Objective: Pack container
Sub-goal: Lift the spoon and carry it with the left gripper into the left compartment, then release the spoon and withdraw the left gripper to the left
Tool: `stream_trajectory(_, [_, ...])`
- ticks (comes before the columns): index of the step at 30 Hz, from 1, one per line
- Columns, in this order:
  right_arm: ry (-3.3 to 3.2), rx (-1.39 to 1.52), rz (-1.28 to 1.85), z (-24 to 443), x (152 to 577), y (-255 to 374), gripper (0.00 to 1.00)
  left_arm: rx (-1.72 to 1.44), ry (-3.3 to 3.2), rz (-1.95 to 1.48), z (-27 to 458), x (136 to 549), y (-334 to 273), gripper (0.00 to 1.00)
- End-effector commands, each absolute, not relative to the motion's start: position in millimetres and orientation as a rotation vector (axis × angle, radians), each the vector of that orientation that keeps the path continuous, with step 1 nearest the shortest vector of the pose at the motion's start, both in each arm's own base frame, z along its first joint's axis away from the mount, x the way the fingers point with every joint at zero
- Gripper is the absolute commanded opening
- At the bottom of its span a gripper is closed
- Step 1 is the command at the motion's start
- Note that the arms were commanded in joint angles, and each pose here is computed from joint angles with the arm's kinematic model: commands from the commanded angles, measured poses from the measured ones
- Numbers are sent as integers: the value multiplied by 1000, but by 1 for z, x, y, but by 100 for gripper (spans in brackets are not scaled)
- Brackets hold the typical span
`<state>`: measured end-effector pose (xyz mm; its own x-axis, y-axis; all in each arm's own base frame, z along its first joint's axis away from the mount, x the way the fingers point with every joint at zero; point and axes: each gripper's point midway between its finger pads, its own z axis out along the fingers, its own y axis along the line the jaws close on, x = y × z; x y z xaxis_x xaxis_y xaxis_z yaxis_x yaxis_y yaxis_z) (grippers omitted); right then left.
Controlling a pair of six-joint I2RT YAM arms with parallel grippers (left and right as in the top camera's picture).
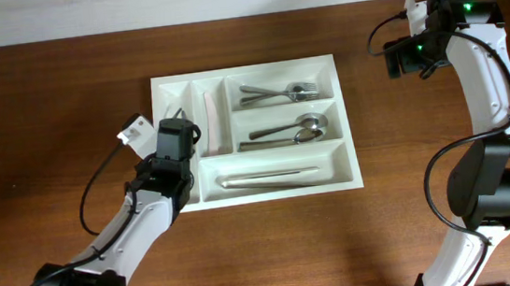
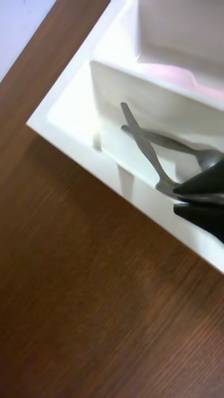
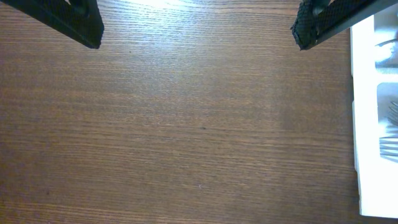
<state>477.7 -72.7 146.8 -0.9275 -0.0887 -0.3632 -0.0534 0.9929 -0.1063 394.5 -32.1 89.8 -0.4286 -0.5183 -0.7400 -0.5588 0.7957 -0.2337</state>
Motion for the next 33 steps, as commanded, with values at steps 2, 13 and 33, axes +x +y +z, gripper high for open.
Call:
stream_trajectory(2, [2737,-117,-141,157,478,-71,99,-788,2109,22,91,400,-42,35])
stream_trajectory(13, [2737,-117,-141,157,478,-71,99,-723,2087,18,106,408,-44,99])
stream_trajectory(33, [2737,-117,-141,157,478,-71,99,-637,2082,473,261,369,35,99])
